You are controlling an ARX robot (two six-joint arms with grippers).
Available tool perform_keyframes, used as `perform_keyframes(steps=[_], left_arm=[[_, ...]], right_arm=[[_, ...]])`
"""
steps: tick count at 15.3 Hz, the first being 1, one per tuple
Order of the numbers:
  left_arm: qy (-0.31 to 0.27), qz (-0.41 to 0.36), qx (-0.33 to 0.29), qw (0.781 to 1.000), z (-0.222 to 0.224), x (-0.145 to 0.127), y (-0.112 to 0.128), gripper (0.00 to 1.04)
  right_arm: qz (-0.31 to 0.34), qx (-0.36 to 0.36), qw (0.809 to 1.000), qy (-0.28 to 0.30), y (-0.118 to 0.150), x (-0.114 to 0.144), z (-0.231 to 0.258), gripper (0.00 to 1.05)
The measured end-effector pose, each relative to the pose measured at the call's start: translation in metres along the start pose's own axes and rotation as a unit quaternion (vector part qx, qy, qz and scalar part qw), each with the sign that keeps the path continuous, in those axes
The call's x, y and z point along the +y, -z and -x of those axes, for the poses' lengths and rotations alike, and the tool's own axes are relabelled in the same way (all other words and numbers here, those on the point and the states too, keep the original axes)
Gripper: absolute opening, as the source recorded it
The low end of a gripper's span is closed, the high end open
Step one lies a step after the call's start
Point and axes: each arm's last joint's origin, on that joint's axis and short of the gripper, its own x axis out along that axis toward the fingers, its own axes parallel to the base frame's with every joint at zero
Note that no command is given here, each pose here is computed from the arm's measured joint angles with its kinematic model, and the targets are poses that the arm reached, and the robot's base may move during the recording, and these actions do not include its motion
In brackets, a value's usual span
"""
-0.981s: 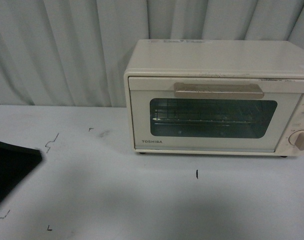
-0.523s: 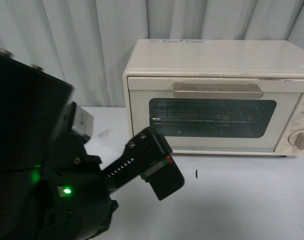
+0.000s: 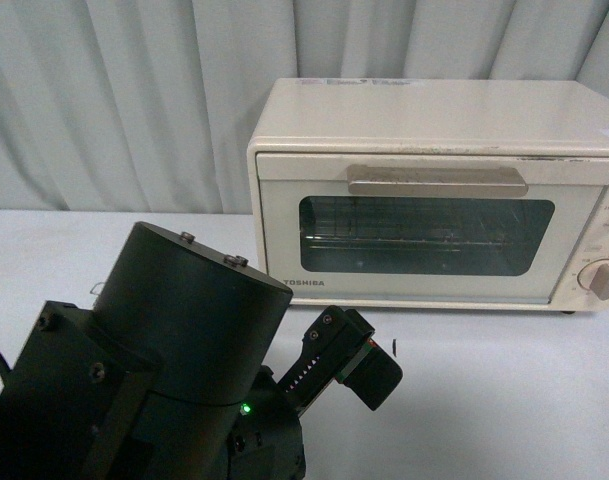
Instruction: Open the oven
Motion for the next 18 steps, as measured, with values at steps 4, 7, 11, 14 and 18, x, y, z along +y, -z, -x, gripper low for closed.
perform_keyframes(steps=[4, 7, 11, 14, 18], left_arm=[[0.001, 0.053, -0.003, 0.999, -0.018, 0.001, 0.000, 0.98], [-0.004, 0.059, -0.009, 0.998, -0.019, 0.000, 0.002, 0.98], [-0.004, 0.059, -0.009, 0.998, -0.019, 0.001, 0.002, 0.98], [-0.004, 0.059, -0.009, 0.998, -0.019, 0.001, 0.002, 0.98], [-0.004, 0.059, -0.009, 0.998, -0.019, 0.000, 0.002, 0.98]], right_arm=[[0.000, 0.000, 1.000, 0.000, 0.000, 0.000, 0.000, 0.98], [0.000, 0.000, 1.000, 0.000, 0.000, 0.000, 0.000, 0.98], [0.000, 0.000, 1.000, 0.000, 0.000, 0.000, 0.000, 0.98], [0.000, 0.000, 1.000, 0.000, 0.000, 0.000, 0.000, 0.98], [0.008, -0.007, 0.997, 0.072, -0.005, 0.006, -0.005, 0.98]])
